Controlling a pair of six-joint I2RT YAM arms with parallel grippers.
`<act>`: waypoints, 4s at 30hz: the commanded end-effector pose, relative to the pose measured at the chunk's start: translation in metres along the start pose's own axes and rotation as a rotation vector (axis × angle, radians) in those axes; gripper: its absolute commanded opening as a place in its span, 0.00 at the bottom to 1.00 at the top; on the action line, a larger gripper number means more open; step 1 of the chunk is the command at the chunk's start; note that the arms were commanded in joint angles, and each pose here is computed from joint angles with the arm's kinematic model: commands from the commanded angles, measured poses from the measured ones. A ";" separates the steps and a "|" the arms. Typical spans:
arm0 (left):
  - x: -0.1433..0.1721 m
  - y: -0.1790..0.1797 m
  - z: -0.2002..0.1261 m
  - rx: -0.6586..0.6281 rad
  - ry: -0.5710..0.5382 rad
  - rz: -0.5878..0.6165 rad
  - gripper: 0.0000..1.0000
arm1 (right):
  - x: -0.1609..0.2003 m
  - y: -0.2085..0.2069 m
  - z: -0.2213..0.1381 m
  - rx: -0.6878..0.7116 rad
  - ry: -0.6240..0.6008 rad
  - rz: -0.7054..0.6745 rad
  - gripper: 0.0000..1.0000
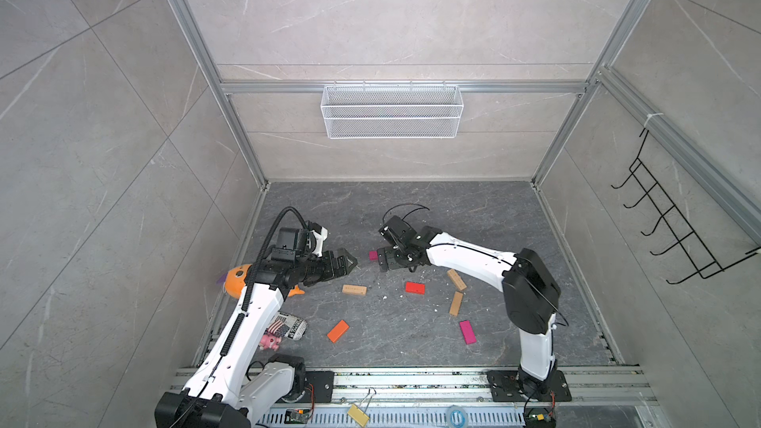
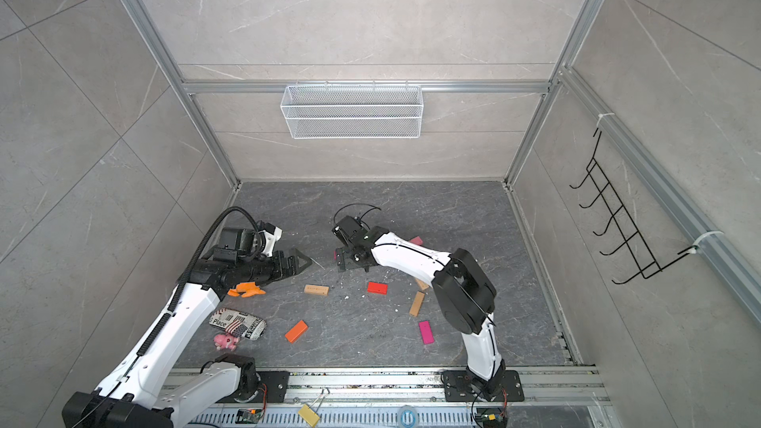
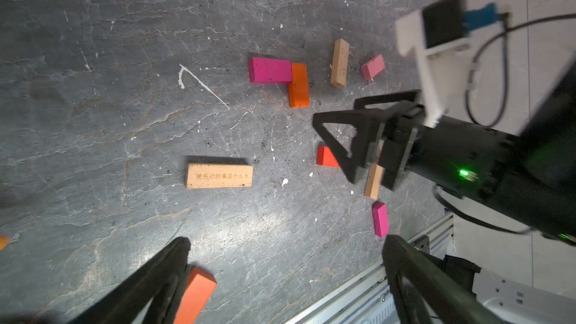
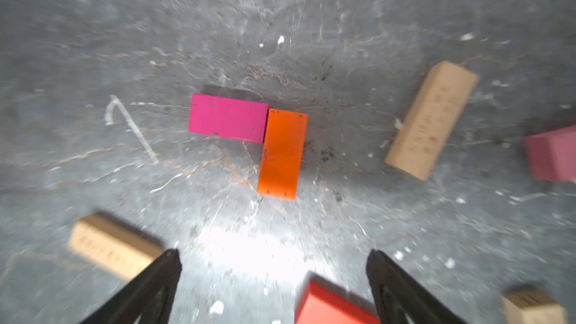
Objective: Assemble the letter p with building blocks
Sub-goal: Assemble the building block at the center of the board.
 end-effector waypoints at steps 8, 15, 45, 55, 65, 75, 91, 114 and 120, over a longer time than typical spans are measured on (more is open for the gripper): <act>-0.005 0.020 0.011 -0.092 -0.003 -0.112 1.00 | 0.031 -0.039 -0.044 -0.073 -0.087 0.019 1.00; 0.013 0.032 0.038 -0.115 -0.005 -0.323 0.97 | 0.056 -0.058 -0.058 -0.104 -0.101 0.049 1.00; 0.037 0.056 0.126 -0.379 -0.162 -0.718 0.99 | 0.090 -0.069 -0.066 -0.143 -0.103 0.079 1.00; 0.012 0.055 0.139 -0.429 -0.216 -0.694 0.98 | 0.095 -0.071 -0.069 -0.136 -0.096 0.079 1.00; -0.010 0.049 0.152 -0.465 -0.236 -0.638 0.98 | 0.097 -0.070 -0.070 -0.147 -0.096 0.088 1.00; -0.007 0.041 0.127 -0.527 -0.232 -0.454 0.90 | 0.097 -0.068 -0.070 -0.160 -0.100 0.088 1.00; 0.043 0.045 0.130 -0.583 -0.152 -0.435 0.72 | 0.095 -0.061 -0.067 -0.203 -0.120 0.080 1.00; 0.061 0.057 0.145 -0.626 -0.115 -0.451 0.42 | 0.104 -0.063 -0.064 -0.200 -0.106 0.090 1.00; 0.067 0.060 0.145 -0.637 -0.101 -0.443 0.39 | 0.105 -0.064 -0.064 -0.195 -0.104 0.093 1.00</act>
Point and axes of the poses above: each gripper's point midway between its finger pads, its own z axis out along the fingers, its own y axis along the line the jaws close on, x = y × z, the point moved 1 cm from there along -z, back along the fingers, and after that the axes turned 13 degrees about -z, right-handed, at the moved point
